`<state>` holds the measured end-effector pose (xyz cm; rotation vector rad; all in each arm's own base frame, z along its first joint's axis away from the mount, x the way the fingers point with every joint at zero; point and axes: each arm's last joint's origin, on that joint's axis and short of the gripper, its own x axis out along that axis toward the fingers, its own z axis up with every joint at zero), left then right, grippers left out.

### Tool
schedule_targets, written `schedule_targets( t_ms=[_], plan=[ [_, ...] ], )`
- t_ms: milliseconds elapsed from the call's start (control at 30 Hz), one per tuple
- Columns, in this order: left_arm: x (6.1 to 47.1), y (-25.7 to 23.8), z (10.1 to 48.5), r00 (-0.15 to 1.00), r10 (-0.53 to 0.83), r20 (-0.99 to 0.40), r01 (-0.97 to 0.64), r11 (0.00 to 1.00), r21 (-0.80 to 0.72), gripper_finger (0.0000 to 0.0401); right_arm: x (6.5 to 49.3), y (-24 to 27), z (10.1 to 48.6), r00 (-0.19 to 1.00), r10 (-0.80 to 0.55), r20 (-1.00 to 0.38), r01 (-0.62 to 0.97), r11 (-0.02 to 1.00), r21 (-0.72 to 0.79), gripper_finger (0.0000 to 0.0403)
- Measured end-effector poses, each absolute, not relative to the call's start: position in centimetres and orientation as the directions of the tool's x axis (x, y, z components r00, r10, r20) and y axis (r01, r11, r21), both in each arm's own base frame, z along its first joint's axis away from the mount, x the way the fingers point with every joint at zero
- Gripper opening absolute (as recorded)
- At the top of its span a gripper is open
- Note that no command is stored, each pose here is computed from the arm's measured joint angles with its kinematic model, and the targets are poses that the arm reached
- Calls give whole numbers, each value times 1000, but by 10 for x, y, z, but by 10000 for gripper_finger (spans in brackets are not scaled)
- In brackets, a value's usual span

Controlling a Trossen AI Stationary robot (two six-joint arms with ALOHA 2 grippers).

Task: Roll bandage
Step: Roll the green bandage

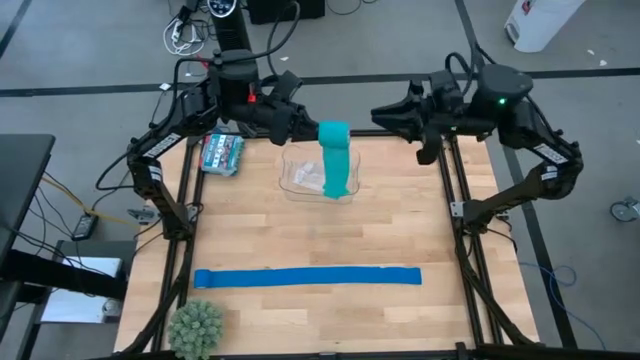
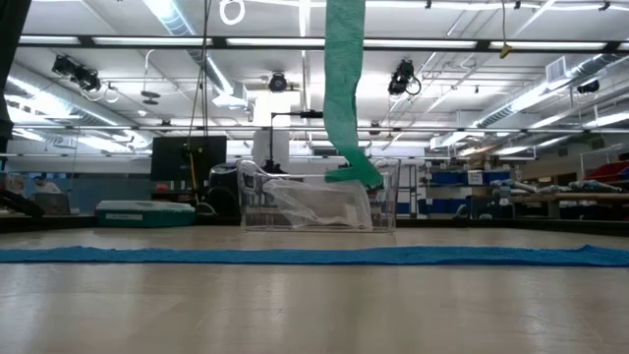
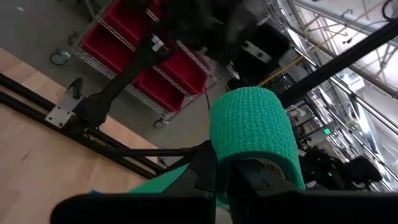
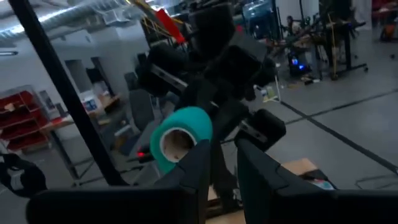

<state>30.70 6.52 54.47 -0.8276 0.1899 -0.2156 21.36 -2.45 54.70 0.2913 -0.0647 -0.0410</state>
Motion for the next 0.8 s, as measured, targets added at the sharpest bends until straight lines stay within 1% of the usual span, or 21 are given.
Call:
schedule_targets(
  t_ms=[133,233,300,500,800],
  plan=[
    [307,66,544,971,-222,-89,83,663,-744,21,226,-23,540,998,-59,23,50,961,273,73],
    [310,68,543,975,-202,-93,68,665,-744,21,238,-21,535,997,-81,7,77,970,229,73],
    [311,68,541,974,-201,-99,60,661,-748,21,244,-20,534,997,-70,11,66,976,206,73],
    [311,68,540,976,-188,-109,44,661,-749,22,250,-17,532,996,-88,0,87,983,161,73],
    [317,69,537,973,-204,-111,53,662,-748,22,255,-17,534,995,-87,40,82,989,119,73]
  ],
)
